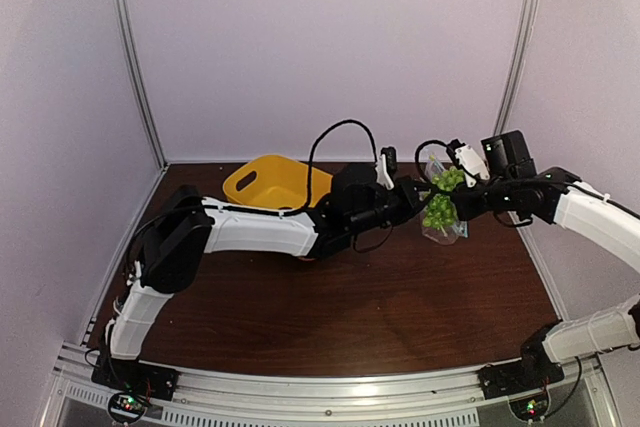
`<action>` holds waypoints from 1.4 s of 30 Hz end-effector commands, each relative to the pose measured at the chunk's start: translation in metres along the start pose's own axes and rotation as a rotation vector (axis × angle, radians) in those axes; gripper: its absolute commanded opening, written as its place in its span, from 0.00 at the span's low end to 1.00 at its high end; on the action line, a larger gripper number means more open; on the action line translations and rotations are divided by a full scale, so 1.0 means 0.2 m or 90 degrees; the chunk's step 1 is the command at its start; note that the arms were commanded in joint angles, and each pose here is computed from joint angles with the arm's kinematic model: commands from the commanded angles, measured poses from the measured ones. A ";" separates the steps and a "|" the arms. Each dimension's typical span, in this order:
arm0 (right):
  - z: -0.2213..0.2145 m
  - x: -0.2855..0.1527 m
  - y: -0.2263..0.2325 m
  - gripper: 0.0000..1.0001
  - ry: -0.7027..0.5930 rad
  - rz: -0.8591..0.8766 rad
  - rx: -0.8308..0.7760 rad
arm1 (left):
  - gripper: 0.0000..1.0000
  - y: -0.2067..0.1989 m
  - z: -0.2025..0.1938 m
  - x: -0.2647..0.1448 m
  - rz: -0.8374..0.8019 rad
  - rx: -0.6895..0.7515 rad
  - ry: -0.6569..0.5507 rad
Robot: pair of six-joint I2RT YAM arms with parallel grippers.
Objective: Place the food in the zip-top bag and seal the zipper
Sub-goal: Place the fake fruit in the zipper food storage bag.
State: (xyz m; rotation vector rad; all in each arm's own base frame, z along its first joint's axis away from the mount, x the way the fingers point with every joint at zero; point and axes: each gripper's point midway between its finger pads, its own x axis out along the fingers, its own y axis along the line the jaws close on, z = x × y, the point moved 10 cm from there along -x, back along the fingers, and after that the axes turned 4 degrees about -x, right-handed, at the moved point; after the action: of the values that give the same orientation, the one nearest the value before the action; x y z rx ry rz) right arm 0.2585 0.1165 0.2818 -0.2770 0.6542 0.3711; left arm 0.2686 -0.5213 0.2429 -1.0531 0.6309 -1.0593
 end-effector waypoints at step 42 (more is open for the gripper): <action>-0.02 0.03 0.16 0.00 0.026 0.251 -0.017 | 0.00 0.14 -0.13 0.15 0.141 0.110 0.093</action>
State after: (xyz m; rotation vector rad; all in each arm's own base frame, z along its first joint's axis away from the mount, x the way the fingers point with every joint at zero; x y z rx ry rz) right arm 0.2638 0.1175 0.2531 -0.2658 0.7726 0.4471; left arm 0.2546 -0.5533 0.2217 -0.7660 0.7910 -1.0320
